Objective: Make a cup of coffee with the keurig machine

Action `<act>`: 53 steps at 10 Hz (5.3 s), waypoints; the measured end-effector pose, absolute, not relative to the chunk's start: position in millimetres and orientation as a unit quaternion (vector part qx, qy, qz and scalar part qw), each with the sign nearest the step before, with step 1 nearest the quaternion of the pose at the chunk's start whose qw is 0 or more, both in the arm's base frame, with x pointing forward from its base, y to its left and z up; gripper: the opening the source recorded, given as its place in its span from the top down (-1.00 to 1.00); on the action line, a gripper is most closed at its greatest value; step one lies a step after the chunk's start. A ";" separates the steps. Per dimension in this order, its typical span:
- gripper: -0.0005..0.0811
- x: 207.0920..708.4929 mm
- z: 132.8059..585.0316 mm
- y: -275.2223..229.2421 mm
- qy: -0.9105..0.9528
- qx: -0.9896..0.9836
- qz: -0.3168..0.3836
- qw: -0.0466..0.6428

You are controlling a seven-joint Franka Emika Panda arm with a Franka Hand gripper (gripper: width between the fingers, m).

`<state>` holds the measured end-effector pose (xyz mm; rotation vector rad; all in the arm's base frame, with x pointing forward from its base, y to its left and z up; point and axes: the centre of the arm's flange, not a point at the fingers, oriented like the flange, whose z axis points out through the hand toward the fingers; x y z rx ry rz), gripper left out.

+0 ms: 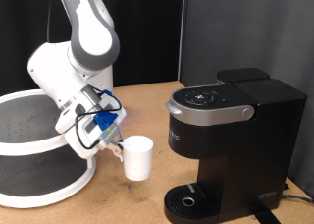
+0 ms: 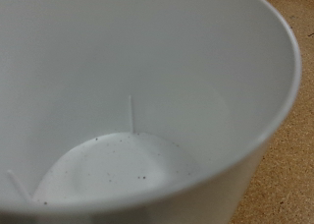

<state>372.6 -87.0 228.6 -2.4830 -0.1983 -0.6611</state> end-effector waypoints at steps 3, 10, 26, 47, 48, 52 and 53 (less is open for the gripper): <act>0.82 380.5 218.9 -80.7 -0.073 -0.930 -0.243 0.266; 0.82 401.9 214.1 -42.2 -0.092 -0.920 -0.258 0.280; 0.82 419.3 203.3 -3.6 -0.091 -0.920 -0.268 0.271; 0.25 441.8 178.7 17.2 -0.092 -0.923 -0.261 0.269; -0.24 441.7 178.8 15.9 -0.090 -0.924 -0.261 0.265; -0.91 436.4 184.9 13.3 -0.077 -0.922 -0.257 0.279; -0.97 433.4 188.6 10.3 -0.079 -0.917 -0.258 0.293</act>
